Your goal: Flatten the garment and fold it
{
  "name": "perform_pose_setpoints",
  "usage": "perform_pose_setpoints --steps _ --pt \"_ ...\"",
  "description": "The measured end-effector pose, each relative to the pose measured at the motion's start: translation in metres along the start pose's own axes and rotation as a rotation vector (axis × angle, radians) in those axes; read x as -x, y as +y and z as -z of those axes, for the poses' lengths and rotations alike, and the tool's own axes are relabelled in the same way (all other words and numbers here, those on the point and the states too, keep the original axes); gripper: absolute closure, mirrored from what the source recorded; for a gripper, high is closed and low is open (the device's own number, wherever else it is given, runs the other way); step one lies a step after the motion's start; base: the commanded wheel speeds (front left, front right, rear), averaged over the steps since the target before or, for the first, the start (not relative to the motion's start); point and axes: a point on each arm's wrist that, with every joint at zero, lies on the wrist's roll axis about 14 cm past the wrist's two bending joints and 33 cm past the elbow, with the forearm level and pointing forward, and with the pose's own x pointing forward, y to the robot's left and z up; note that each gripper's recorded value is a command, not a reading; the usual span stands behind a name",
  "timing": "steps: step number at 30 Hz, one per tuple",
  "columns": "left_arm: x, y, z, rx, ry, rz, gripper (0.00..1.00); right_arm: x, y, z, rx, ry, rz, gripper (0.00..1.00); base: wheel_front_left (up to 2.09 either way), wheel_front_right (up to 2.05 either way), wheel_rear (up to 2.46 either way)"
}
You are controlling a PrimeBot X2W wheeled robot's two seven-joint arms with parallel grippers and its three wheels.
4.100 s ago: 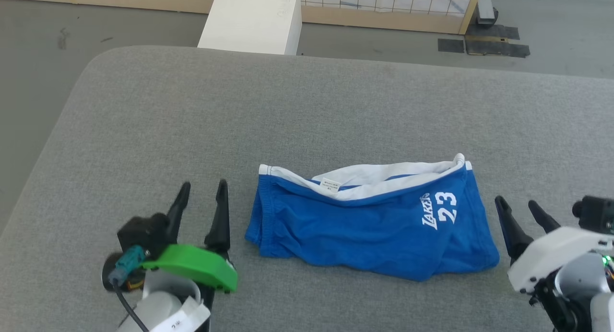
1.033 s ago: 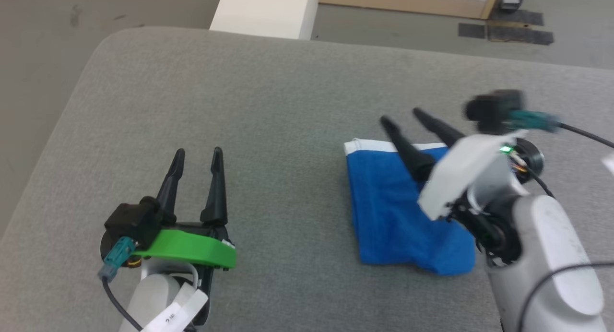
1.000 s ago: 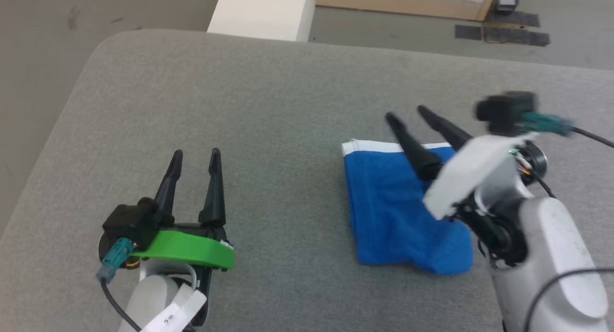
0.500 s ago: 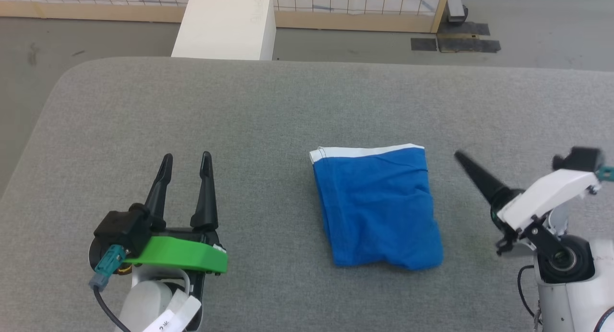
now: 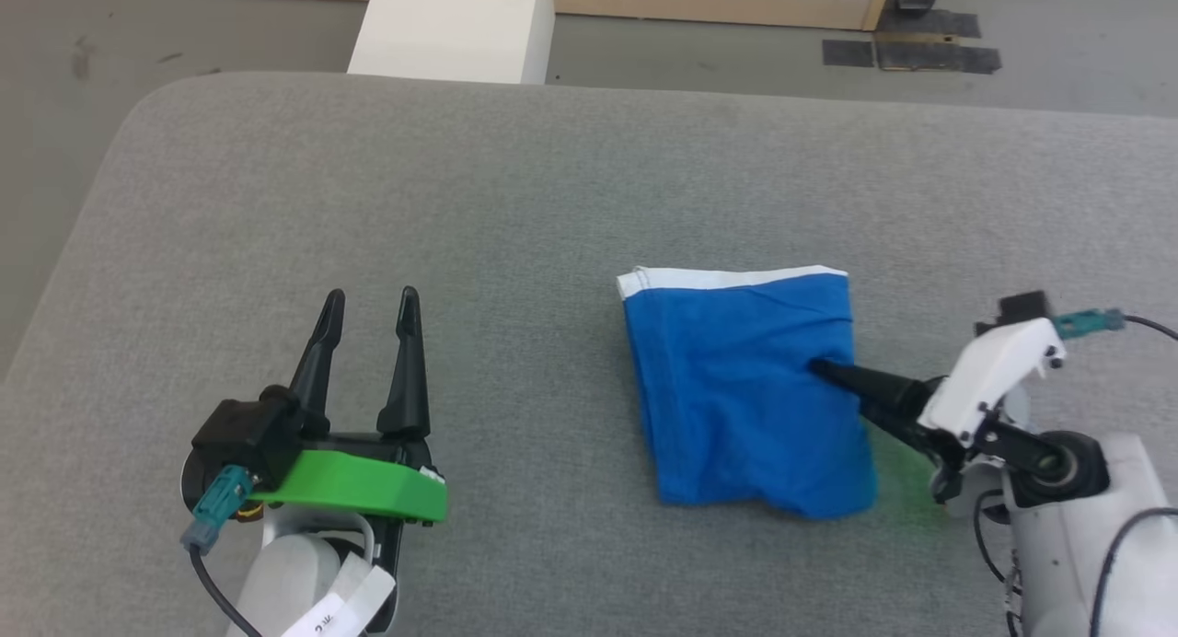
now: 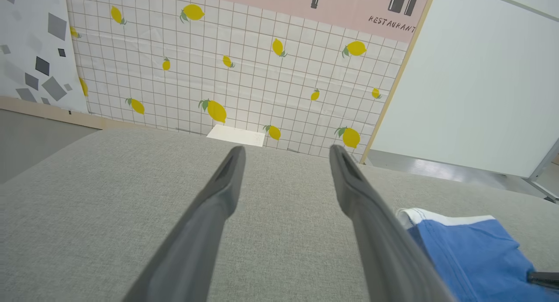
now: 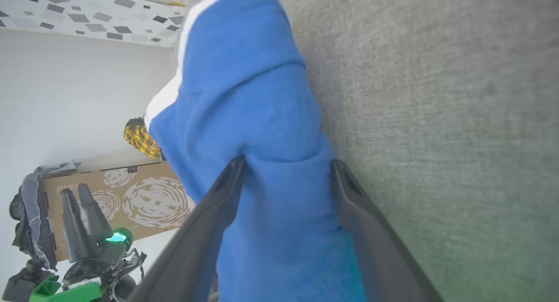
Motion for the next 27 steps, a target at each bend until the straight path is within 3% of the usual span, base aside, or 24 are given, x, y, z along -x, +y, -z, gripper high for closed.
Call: perform_pose_setpoints --steps 7,8,10,11,12,18,24,27 --pt "0.004 0.009 0.0 -0.009 0.004 -0.028 0.0 -0.022 0.008 0.029 0.075 0.159 0.017 0.0 0.0 0.0 0.0" --pt "0.005 0.01 -0.001 -0.01 0.003 -0.033 0.0 -0.024 0.011 0.032 0.08 0.17 0.01 0.04 0.0 0.0 0.0" --pt "0.005 0.011 -0.002 -0.011 -0.001 -0.037 0.0 -0.026 0.018 0.038 0.091 0.192 -0.008 0.65 0.0 0.0 0.0" --pt "0.005 0.011 -0.003 -0.01 -0.003 -0.039 0.0 -0.027 0.02 0.04 0.098 0.199 -0.014 0.89 0.0 0.0 0.0" --pt "0.005 0.011 -0.004 -0.009 -0.005 -0.038 0.0 -0.027 0.023 0.043 0.106 0.206 -0.019 1.0 0.0 0.0 0.0" --pt "-0.001 0.0 -0.006 -0.003 -0.021 -0.008 0.0 -0.022 0.03 0.047 0.241 0.23 0.018 1.0 0.0 0.0 0.0" --pt "-0.016 -0.025 -0.001 0.018 -0.022 0.061 0.0 -0.006 0.033 0.024 0.44 0.199 0.123 1.0 0.0 0.0 0.0" --pt "-0.025 -0.041 0.003 0.023 -0.021 0.109 0.0 0.01 0.024 0.006 0.559 0.171 0.226 1.0 0.0 0.0 0.0"
